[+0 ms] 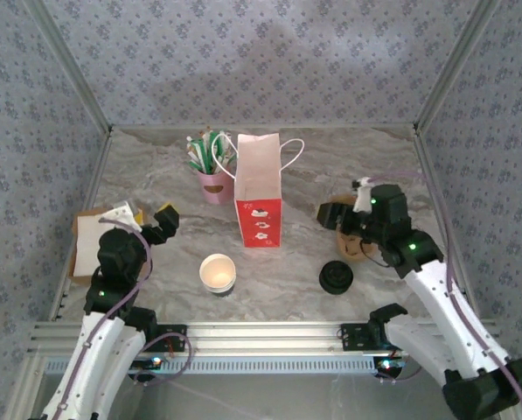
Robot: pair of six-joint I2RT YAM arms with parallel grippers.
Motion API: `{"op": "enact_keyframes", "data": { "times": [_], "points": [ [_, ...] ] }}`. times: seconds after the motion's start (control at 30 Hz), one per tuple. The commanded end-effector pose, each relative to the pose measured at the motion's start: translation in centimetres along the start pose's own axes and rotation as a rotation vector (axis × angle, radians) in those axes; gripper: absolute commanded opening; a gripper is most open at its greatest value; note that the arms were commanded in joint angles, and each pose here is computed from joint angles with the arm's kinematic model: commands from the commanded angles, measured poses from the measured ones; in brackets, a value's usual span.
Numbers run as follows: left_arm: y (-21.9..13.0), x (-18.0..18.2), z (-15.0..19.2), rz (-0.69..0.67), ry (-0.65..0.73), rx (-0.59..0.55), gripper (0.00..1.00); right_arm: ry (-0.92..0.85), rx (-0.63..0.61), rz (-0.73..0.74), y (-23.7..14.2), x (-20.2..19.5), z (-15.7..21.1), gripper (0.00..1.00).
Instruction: Pack the takeout coffee
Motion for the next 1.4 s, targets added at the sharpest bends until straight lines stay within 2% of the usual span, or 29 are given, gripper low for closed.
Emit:
{"op": "enact_keyframes", "data": {
  "times": [0.0,0.27,0.47,0.63,1.07,1.37],
  "points": [
    [0.2,0.8,1.3,-0.042,-0.098,-0.018,1.00,-0.071,0.049,0.086,0.0,1.7,1.4,0.66],
    [1.8,0.7,1.9,-0.043,-0.117,0.056,1.00,-0.331,0.236,0.098,2.5,8.1,6.3,0.61],
    [3.7,0.3,2.9,-0.014,-0.135,0.149,1.00,-0.441,0.342,0.081,4.6,13.8,9.1,0.58],
    [4.9,-0.5,3.0,0.052,-0.134,0.209,1.00,-0.550,0.414,0.171,6.7,16.4,11.6,0.52],
    [6.2,-1.3,3.2,0.113,-0.146,0.281,1.00,-0.607,0.571,0.320,11.6,17.6,15.2,0.36],
    [6.0,-1.4,3.1,0.117,-0.145,0.277,0.99,-0.598,0.613,0.375,12.5,16.9,16.0,0.34]
  ]
}}
Point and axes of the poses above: each hand's point on the last joint's axis, 136 mm out from that joint toward the fingers, its own y axis out along the fingers, its own x axis along the line the jaws close on, z = x × y, the point moved 8 cm from there along -y, back along the fingers, and after that the axes turned 12 degrees about y, right-handed, at the moved point
